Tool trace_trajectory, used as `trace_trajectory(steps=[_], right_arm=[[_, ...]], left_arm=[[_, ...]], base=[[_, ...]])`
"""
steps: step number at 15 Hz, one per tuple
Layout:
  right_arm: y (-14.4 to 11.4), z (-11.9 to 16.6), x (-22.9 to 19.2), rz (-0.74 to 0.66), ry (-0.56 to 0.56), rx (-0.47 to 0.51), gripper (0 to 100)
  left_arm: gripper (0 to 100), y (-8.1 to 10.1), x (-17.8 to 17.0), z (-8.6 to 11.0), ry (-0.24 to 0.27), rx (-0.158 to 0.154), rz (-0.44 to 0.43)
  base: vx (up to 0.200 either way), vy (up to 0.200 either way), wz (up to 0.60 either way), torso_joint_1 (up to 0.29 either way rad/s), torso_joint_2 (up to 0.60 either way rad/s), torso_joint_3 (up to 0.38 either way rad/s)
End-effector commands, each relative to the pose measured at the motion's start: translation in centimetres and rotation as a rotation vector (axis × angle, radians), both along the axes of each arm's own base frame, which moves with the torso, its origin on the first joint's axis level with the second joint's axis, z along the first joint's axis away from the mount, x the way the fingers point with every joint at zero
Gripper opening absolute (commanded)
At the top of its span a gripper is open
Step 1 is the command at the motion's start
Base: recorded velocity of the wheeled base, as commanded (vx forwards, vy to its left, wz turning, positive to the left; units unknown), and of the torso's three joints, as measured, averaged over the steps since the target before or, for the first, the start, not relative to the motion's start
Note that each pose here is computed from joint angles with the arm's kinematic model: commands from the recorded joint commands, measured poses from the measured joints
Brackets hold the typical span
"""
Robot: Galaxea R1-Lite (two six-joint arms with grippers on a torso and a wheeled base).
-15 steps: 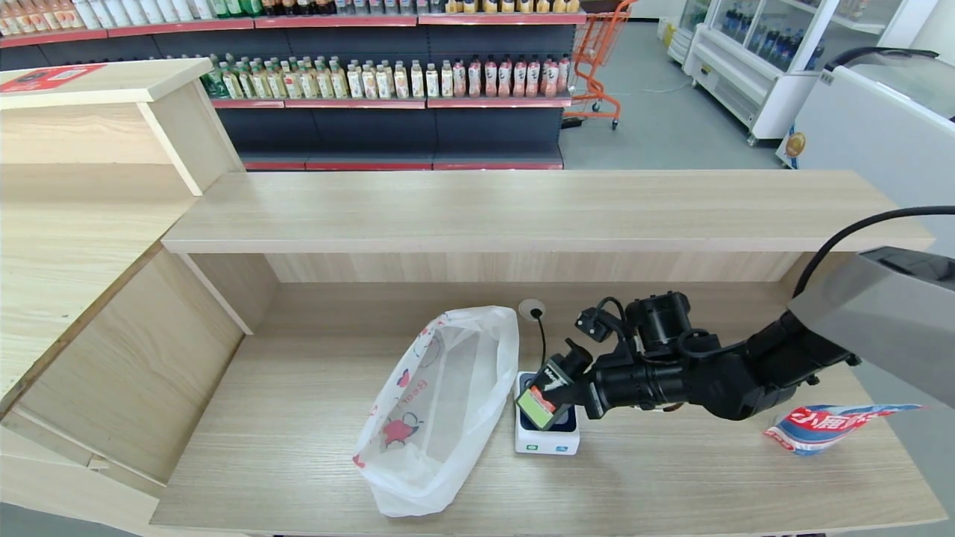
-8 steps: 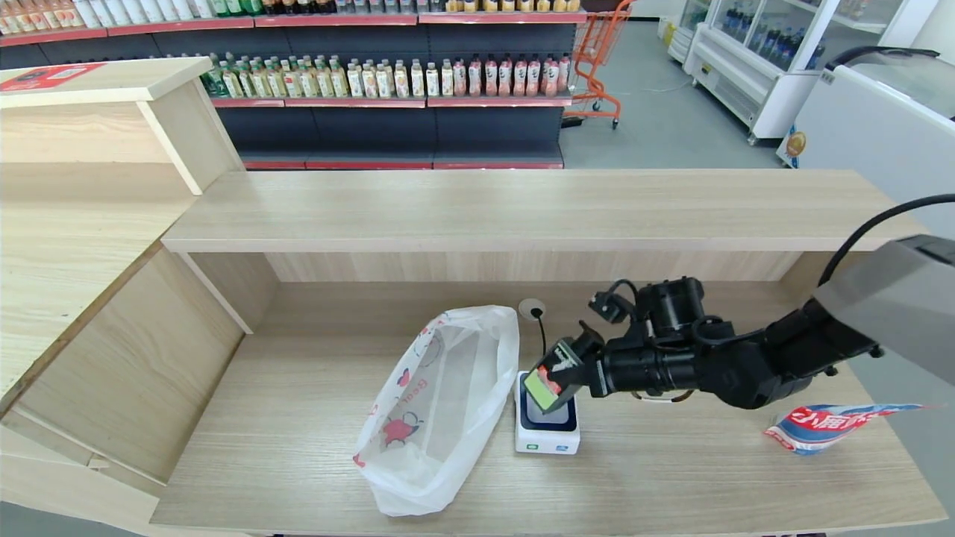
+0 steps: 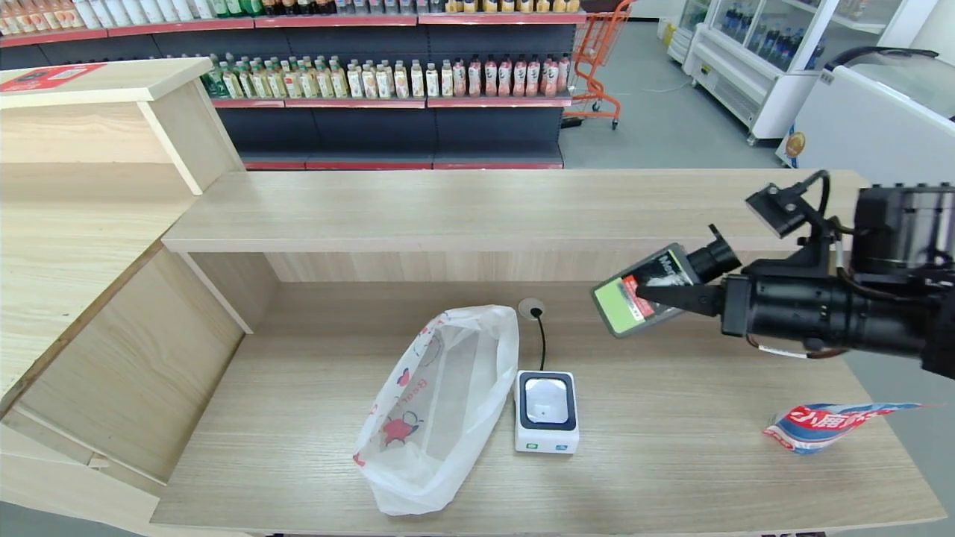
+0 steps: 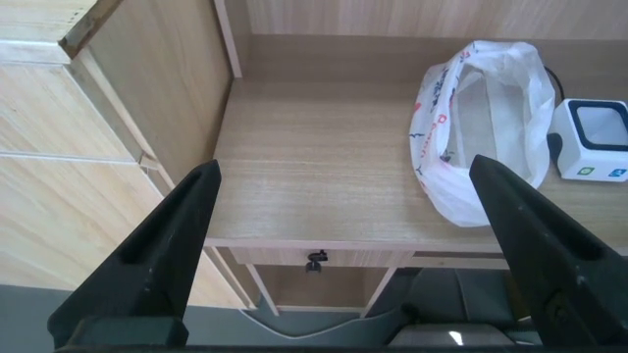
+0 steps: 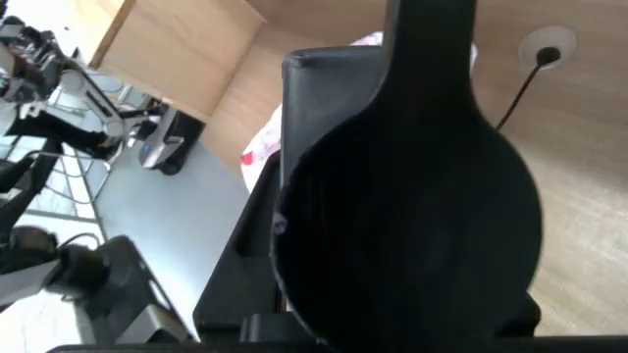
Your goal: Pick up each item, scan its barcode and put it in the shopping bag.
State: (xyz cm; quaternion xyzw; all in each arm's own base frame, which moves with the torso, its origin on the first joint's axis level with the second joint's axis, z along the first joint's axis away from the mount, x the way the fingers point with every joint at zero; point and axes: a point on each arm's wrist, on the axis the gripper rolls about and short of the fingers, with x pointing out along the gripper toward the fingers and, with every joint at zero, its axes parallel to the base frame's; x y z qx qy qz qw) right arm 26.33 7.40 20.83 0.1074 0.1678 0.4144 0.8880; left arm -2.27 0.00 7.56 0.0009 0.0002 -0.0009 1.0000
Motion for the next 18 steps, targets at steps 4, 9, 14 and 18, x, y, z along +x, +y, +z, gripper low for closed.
trace_trajectory(steps=[4,9,14,18], right_arm=[[-1.6,0.0,-5.1,0.012,-0.016,0.013,0],[-2.0,-0.5,-6.1,0.001,-0.005,0.009,0],[-2.2,-0.5,-6.9,-0.001,-0.005,0.012,0],[-2.2,-0.7,-6.8,-0.002,0.01,0.014,0]], left_arm=[[100,0.0,0.0,0.0,0.001,0.0,0.0],[100,0.0,0.0,0.0,0.0,0.003,0.0],[100,0.0,0.0,0.0,0.0,0.004,0.0],[100,0.0,0.0,0.0,0.0,0.0,0.0]], base=[[0.0,0.0,0.0,0.0,0.0,0.0],[-0.04,0.0,0.0,0.0,0.0,0.001],[-0.12,0.0,0.0,0.004,0.01,0.001],[0.0,0.05,0.0,0.005,0.0,0.002]])
